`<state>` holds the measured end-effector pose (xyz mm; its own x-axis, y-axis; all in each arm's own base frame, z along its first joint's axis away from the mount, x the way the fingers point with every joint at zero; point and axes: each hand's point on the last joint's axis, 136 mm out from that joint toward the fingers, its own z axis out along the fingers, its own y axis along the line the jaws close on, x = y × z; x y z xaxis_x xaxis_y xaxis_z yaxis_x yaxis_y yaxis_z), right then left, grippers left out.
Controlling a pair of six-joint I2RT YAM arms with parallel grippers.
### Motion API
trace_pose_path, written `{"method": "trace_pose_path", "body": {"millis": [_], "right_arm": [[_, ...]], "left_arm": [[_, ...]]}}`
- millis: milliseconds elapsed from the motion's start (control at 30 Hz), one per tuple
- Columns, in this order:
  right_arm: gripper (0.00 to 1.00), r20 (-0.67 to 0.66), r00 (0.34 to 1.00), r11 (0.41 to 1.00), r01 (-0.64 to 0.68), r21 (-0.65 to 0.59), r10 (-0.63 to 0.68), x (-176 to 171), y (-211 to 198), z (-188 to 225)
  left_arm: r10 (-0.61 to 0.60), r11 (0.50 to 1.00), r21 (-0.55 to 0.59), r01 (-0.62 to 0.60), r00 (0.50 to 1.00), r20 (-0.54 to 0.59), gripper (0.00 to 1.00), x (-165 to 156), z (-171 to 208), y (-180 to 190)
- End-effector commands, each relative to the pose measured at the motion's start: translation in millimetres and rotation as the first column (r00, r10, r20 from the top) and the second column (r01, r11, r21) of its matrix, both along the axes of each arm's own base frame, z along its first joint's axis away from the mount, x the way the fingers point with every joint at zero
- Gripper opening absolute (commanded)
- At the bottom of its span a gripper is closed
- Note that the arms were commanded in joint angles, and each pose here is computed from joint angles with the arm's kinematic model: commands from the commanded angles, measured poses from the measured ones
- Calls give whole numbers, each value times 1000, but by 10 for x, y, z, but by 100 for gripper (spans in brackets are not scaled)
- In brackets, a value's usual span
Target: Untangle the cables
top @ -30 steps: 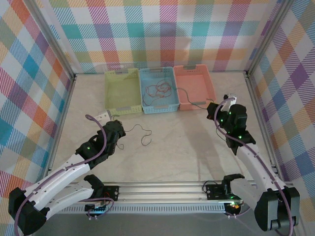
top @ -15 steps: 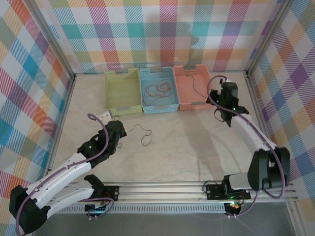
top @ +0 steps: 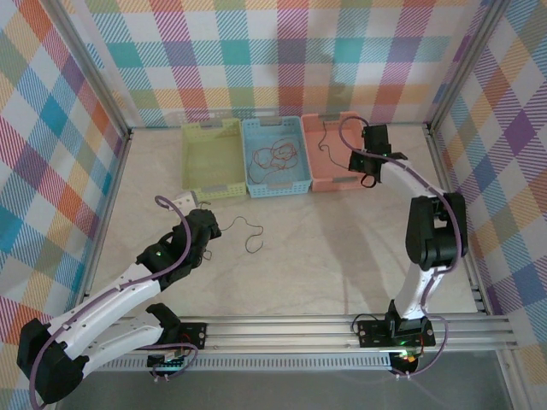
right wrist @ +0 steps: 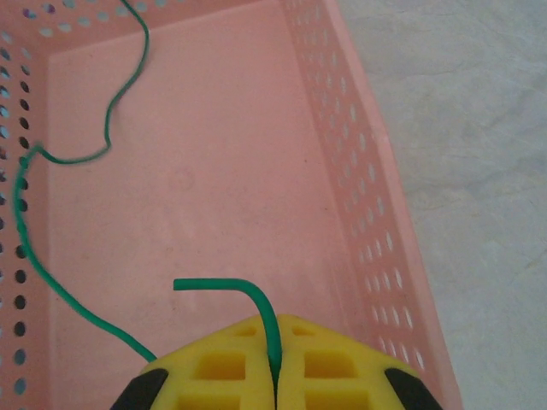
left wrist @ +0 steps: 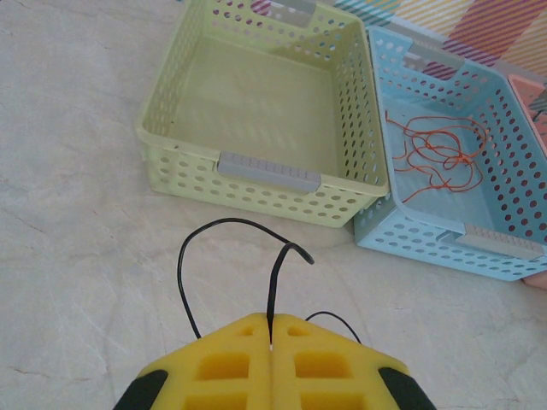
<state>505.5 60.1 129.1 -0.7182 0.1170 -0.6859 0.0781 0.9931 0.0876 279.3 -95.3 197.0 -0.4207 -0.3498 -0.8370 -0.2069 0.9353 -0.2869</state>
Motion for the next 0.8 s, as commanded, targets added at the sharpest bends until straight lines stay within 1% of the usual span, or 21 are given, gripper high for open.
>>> {"method": "trace_pose_path", "body": {"millis": [0, 100, 200, 233, 300, 367, 400, 533, 600, 667, 767], "right_arm": [[0, 12, 997, 997, -71, -42, 72, 128, 27, 7], [0, 29, 993, 993, -112, -40, 113, 225, 88, 18], [0, 15, 995, 993, -102, -64, 103, 294, 38, -26], [6, 2, 995, 993, -95, -77, 95, 312, 1, -52], [10, -11, 997, 993, -80, -88, 80, 337, -66, -66], [22, -8, 997, 994, -77, -77, 76, 335, -96, -34], [31, -2, 998, 995, -70, -69, 70, 320, -108, 10], [47, 73, 996, 999, -53, -11, 54, 213, -74, 319], [49, 105, 993, 998, -48, 33, 44, 116, -49, 469], [50, 147, 988, 994, -55, 92, 41, -22, 23, 650], [49, 220, 971, 976, -129, 178, 88, -274, 260, 868]], "left_arm": [[-2, 1000, -13, 2, 1000, 29, 0, 59, 140, -25], [-5, 1000, -11, 6, 1000, 24, 0, 64, 130, -37], [-12, 1000, -11, 12, 1000, 21, 0, 63, 128, -48], [-13, 1000, -14, 14, 1000, 22, 0, 62, 136, -51], [-13, 1000, -13, 13, 1000, 24, 0, 62, 143, -49], [-15, 1000, -13, 15, 1000, 24, 0, 62, 142, -51], [-17, 1000, -14, 17, 1000, 21, 0, 65, 133, -57], [-46, 999, -16, 46, 999, 8, 0, 71, 108, -117], [-63, 998, -17, 63, 998, -2, 0, 67, 83, -146], [-87, 995, -39, 88, 996, 23, 0, 100, 138, -216], [-140, 988, -59, 142, 990, 27, 0, 102, 145, -320]]}}
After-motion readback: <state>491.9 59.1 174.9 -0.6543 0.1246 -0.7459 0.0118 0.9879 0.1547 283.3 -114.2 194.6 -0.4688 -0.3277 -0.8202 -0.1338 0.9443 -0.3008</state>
